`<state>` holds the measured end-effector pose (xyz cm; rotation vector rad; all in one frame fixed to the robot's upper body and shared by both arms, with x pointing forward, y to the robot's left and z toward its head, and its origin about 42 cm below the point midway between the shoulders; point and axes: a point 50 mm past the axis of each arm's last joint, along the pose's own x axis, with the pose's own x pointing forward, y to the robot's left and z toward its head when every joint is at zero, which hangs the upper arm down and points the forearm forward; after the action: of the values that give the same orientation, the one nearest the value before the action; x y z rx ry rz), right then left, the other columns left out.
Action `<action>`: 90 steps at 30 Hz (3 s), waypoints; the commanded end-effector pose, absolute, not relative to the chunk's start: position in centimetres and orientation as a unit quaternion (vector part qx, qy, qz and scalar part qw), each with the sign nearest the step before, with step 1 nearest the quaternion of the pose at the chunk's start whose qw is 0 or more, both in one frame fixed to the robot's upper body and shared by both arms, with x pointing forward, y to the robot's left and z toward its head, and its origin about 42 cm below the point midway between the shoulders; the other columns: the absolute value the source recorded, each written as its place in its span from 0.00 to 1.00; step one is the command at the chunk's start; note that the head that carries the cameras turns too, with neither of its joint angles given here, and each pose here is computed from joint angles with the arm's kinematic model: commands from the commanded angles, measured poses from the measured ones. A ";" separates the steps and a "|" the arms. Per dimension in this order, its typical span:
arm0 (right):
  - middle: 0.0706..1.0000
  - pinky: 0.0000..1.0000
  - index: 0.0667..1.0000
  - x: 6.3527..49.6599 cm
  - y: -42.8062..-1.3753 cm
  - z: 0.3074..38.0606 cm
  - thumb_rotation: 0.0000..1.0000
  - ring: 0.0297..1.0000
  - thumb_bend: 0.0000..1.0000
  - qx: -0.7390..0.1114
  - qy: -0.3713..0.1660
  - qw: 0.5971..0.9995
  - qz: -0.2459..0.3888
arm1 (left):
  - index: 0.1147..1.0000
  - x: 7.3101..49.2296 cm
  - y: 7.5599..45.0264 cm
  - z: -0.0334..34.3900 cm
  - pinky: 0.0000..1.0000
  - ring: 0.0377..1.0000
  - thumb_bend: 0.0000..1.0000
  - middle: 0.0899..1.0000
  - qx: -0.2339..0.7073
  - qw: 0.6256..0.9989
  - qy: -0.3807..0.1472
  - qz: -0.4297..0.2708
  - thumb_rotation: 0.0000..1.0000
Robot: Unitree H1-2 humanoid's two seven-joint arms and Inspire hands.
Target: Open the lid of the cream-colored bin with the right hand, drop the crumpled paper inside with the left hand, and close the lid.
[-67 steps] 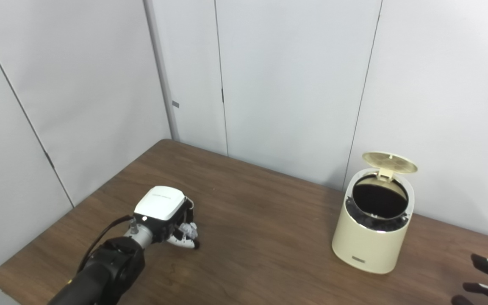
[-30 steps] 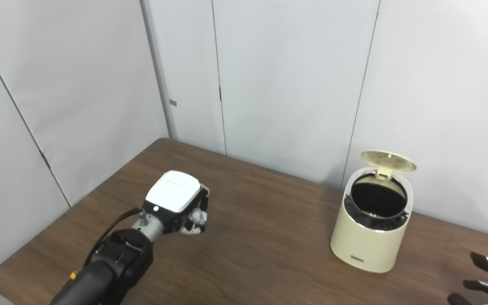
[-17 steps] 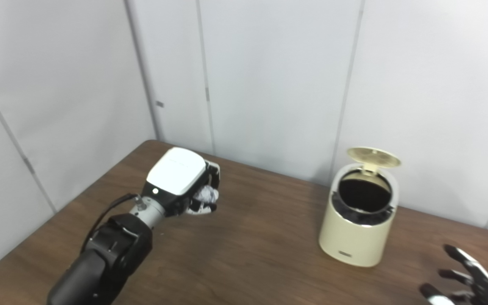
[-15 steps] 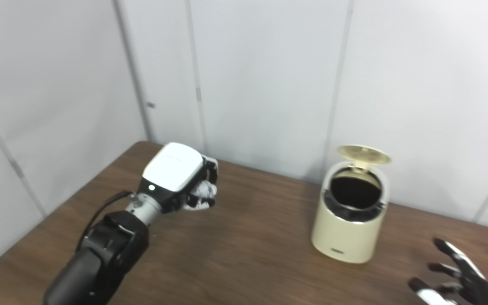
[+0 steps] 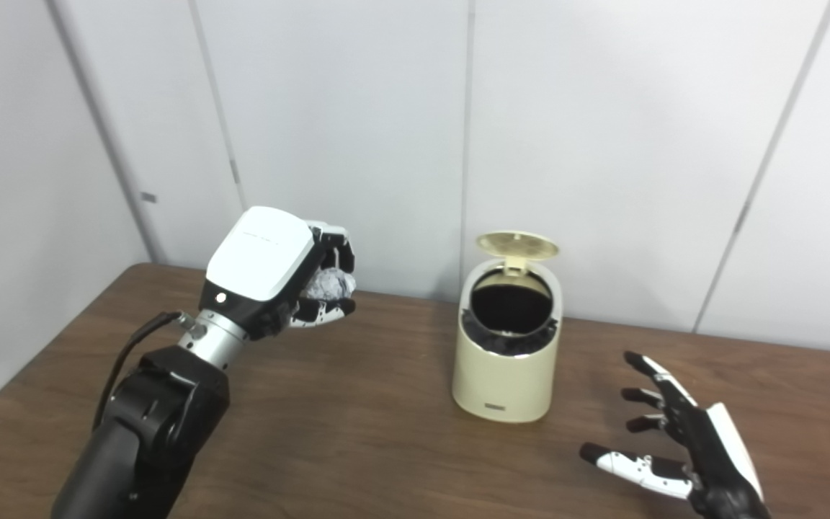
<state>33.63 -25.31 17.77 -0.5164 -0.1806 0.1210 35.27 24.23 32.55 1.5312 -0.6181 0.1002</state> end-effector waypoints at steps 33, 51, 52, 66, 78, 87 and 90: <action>0.90 0.58 0.86 33.8 -22.2 18.9 0.36 0.77 0.70 -0.271 -0.126 0.954 0.035 | 0.42 42.1 12.4 32.5 0.19 0.26 0.53 0.42 0.592 0.696 -0.407 0.013 0.00; 0.89 0.59 0.86 33.8 -22.6 18.8 0.37 0.77 0.70 -0.273 -0.134 0.952 0.030 | 0.42 44.8 10.0 28.6 0.15 0.25 0.53 0.42 0.603 0.676 -0.424 0.023 0.00; 0.89 0.59 0.86 33.8 -22.6 18.8 0.36 0.78 0.70 -0.273 -0.135 0.952 0.030 | 0.42 44.9 9.9 28.4 0.15 0.25 0.53 0.42 0.603 0.673 -0.429 0.026 0.00; 0.89 0.59 0.86 33.4 -22.4 18.9 0.36 0.77 0.70 -0.270 -0.133 0.953 0.029 | 0.42 45.9 10.1 27.4 0.15 0.26 0.53 0.42 0.597 0.677 -0.430 0.027 0.00; 0.90 0.56 0.86 33.3 -22.2 18.8 0.35 0.76 0.69 -0.268 -0.127 0.955 0.030 | 0.44 45.1 10.5 27.8 0.21 0.33 0.52 0.43 0.587 0.688 -0.427 0.014 0.00; 0.90 0.57 0.86 33.1 -22.0 18.9 0.36 0.76 0.69 -0.265 -0.123 0.956 0.033 | 0.43 44.7 11.0 28.3 0.23 0.36 0.52 0.43 0.588 0.689 -0.424 0.011 0.00; 0.90 0.57 0.86 33.1 -22.0 18.8 0.35 0.76 0.69 -0.265 -0.123 0.956 0.034 | 0.43 44.6 11.0 28.4 0.23 0.36 0.52 0.43 0.587 0.690 -0.424 0.012 0.00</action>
<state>32.81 -22.39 16.98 -0.5487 -0.1777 0.0767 44.45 11.20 25.53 1.3371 -0.8721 -0.0311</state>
